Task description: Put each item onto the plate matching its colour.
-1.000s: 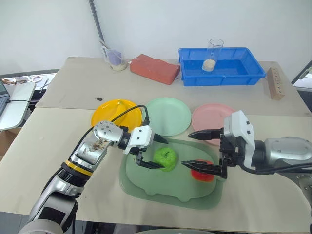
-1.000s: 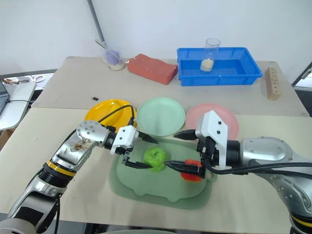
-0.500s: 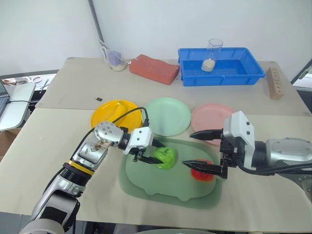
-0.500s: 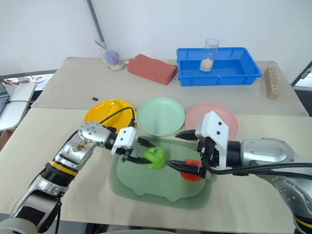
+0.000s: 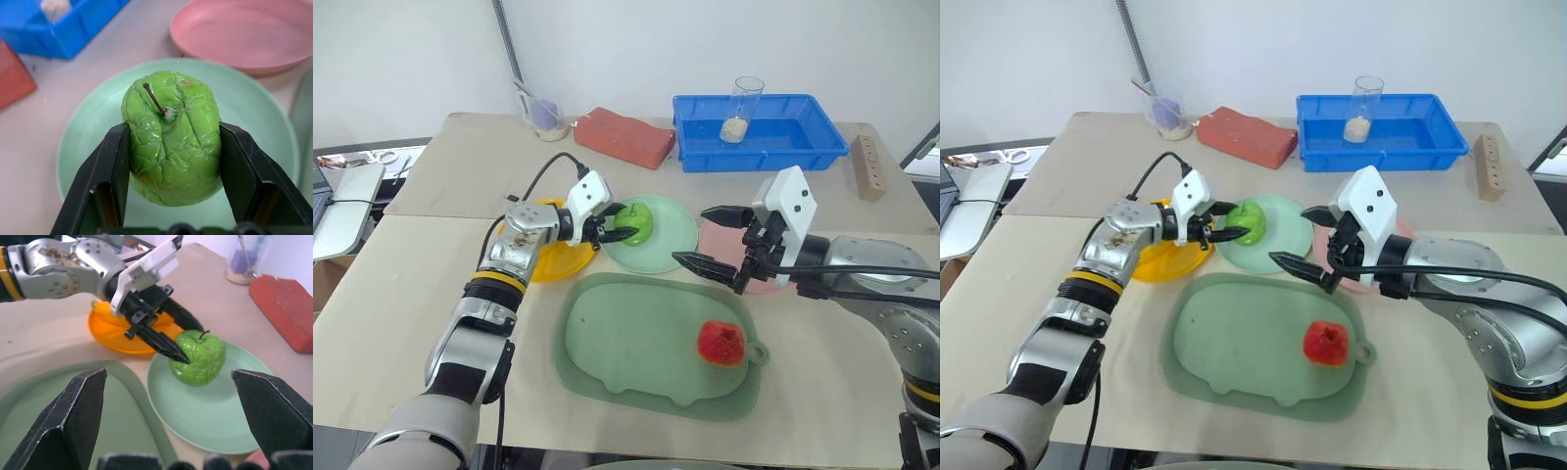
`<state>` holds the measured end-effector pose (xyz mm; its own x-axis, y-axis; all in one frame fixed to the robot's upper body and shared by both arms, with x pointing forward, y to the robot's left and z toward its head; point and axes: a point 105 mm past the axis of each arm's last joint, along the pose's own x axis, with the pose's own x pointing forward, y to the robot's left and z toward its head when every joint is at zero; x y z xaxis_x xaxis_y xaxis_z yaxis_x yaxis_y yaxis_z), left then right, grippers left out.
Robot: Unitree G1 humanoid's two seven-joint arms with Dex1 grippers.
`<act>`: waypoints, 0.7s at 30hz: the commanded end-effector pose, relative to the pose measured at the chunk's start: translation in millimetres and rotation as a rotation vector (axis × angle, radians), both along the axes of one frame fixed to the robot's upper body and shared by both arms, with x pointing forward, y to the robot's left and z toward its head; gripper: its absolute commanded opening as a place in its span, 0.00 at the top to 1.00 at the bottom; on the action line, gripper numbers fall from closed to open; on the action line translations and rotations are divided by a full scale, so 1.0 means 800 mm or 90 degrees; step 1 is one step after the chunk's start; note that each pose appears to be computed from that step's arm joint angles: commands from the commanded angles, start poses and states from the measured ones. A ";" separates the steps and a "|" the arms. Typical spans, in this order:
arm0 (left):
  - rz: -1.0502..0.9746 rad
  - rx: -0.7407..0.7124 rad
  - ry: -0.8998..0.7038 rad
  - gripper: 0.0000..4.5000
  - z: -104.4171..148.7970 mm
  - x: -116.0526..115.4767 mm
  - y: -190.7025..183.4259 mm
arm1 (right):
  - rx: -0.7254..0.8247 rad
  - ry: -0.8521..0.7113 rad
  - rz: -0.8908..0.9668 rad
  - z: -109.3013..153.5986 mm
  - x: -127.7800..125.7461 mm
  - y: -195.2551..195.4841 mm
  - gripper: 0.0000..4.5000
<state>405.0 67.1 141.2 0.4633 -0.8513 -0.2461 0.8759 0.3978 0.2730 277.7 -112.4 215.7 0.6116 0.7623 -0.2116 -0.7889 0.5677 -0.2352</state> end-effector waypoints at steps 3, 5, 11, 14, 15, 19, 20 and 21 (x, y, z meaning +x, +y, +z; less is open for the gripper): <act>-0.014 -0.027 -0.062 0.02 0.034 0.006 -0.005 | -0.007 -0.037 -0.022 0.011 0.004 -0.007 0.00; -0.028 -0.034 -0.066 0.02 0.041 0.003 -0.002 | -0.014 -0.032 -0.026 0.009 0.003 -0.012 0.00; -0.106 -0.012 -0.105 0.02 0.073 -0.026 0.024 | -0.075 0.029 0.030 -0.010 -0.027 -0.035 0.00; -0.209 0.008 -0.106 0.02 0.078 -0.069 0.030 | -0.098 0.094 0.087 -0.024 -0.056 -0.040 0.00; -0.246 0.014 -0.103 0.02 0.078 -0.087 0.031 | -0.108 0.114 0.100 -0.029 -0.064 -0.042 0.00; -0.376 0.046 -0.086 0.02 0.067 -0.159 0.027 | -0.147 0.171 0.121 -0.053 -0.083 -0.051 0.00; -0.401 0.052 -0.081 0.02 0.064 -0.173 0.026 | -0.156 0.178 0.123 -0.059 -0.086 -0.053 0.00; -0.419 0.056 -0.077 0.02 0.063 -0.184 0.026 | -0.163 0.183 0.123 -0.064 -0.087 -0.054 0.00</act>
